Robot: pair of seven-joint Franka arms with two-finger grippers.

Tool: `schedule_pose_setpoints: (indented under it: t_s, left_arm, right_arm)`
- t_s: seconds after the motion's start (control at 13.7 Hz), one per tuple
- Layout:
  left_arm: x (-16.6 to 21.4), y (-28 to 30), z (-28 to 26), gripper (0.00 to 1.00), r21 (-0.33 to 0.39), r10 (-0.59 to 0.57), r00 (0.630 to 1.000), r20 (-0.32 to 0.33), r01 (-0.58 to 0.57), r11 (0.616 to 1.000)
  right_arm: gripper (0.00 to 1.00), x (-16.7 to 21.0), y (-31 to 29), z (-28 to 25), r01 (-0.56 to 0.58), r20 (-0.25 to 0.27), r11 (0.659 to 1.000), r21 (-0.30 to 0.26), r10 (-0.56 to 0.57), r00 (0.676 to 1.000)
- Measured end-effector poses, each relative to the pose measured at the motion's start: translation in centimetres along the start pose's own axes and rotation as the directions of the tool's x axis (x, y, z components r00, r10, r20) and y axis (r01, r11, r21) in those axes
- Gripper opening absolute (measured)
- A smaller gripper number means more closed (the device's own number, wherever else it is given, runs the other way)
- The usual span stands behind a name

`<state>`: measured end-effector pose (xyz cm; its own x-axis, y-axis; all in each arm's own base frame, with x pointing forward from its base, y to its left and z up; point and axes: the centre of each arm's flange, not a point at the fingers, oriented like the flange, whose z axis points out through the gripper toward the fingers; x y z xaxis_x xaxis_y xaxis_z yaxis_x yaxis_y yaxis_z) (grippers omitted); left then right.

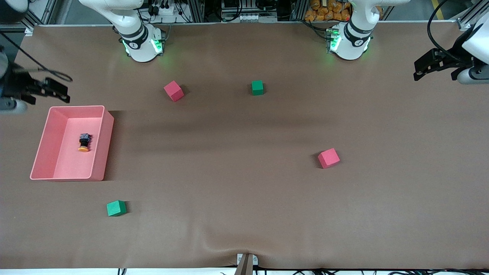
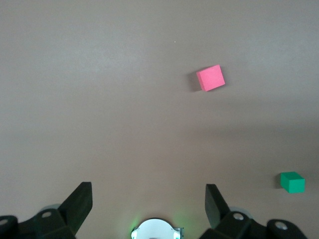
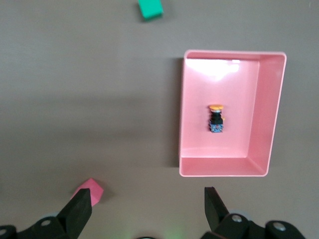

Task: Place and upright button with both arms
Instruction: 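Move the right gripper toward the button inside the pink tray, then lower the right gripper and grasp the yellow-capped button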

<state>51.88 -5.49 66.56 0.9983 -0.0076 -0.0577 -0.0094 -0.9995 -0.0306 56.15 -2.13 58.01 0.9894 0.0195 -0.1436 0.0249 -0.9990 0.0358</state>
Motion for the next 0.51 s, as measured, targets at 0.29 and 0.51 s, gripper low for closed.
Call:
schedule_pose_setpoints:
  t_s: [0.29, 0.51]
  left_arm:
    - [1.6, 0.1, 0.9, 1.0, -0.005, -0.007, 0.999, -0.031, 0.007, 1.0]
    - [1.9, 0.0, 1.0, 1.0, -0.006, -0.009, 0.999, -0.039, 0.009, 1.0]
  right_arm:
    - [1.0, 4.3, 5.8, 7.3, -0.062, 0.072, 0.996, -0.058, 0.066, 0.995]
    - [1.0, 6.4, 10.6, 13.0, -0.024, 0.099, 0.999, -0.034, 0.027, 0.995]
